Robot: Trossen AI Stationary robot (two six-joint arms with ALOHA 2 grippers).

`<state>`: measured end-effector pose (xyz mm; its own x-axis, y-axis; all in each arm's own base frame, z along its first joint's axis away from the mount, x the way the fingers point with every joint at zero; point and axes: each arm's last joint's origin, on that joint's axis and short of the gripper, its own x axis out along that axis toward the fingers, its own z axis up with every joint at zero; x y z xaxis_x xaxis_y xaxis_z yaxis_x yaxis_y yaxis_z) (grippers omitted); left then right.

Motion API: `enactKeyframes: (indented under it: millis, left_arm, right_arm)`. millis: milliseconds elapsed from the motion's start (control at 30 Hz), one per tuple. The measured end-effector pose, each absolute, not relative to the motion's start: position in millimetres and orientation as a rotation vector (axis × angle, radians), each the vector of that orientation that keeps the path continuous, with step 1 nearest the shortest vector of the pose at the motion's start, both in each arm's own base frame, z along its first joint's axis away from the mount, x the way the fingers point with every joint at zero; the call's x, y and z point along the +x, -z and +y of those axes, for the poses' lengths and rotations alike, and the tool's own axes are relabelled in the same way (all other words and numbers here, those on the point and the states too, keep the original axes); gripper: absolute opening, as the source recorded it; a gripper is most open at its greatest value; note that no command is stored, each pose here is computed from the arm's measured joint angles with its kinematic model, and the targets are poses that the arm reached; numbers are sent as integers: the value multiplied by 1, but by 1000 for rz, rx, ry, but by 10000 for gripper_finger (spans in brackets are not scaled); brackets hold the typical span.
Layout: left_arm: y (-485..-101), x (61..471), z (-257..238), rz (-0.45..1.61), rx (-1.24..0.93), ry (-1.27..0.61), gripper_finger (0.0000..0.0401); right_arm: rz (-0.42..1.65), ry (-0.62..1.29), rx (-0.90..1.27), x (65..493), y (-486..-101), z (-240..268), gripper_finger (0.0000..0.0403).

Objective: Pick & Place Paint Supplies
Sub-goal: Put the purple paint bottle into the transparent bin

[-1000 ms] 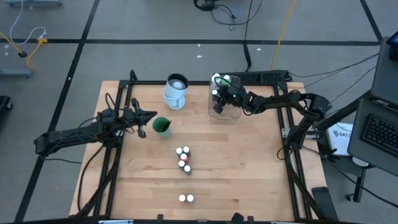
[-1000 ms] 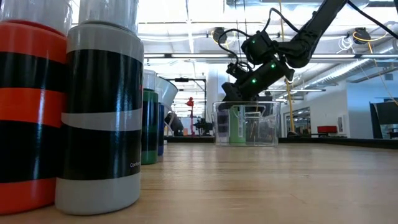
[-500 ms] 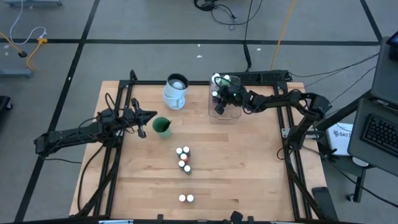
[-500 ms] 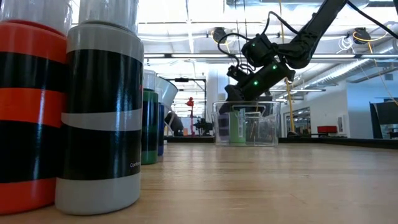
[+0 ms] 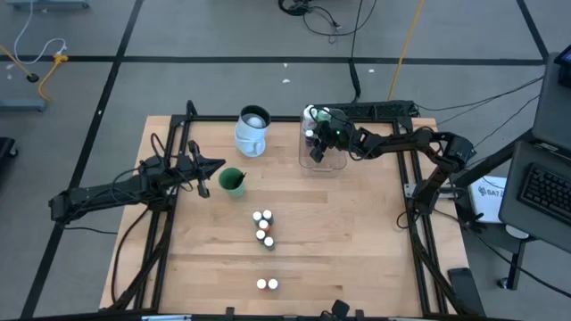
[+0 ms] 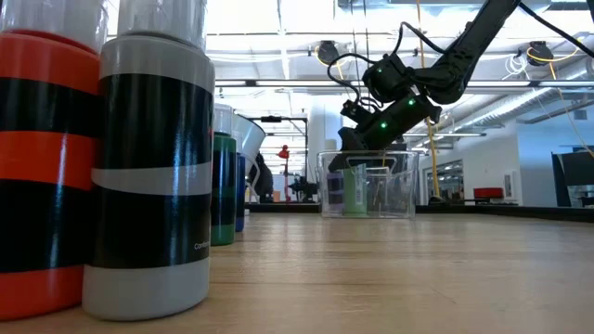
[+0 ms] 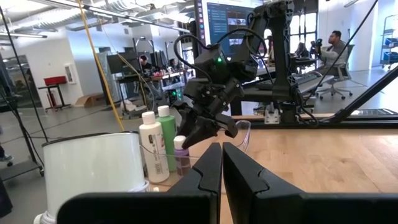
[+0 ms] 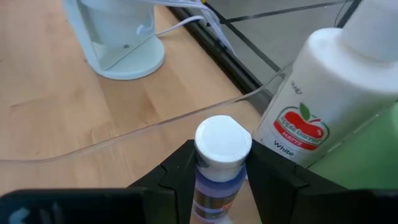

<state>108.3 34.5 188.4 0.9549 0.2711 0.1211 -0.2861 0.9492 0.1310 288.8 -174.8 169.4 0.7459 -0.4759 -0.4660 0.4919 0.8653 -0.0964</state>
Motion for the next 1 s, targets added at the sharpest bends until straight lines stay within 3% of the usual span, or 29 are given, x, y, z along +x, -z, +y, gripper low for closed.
enactKeyframes:
  millis: [1000]
  left_arm:
    - [-189,108,34,-107,155,-285,19]
  right_arm:
    - [448,664,164,294,-160,-176,119]
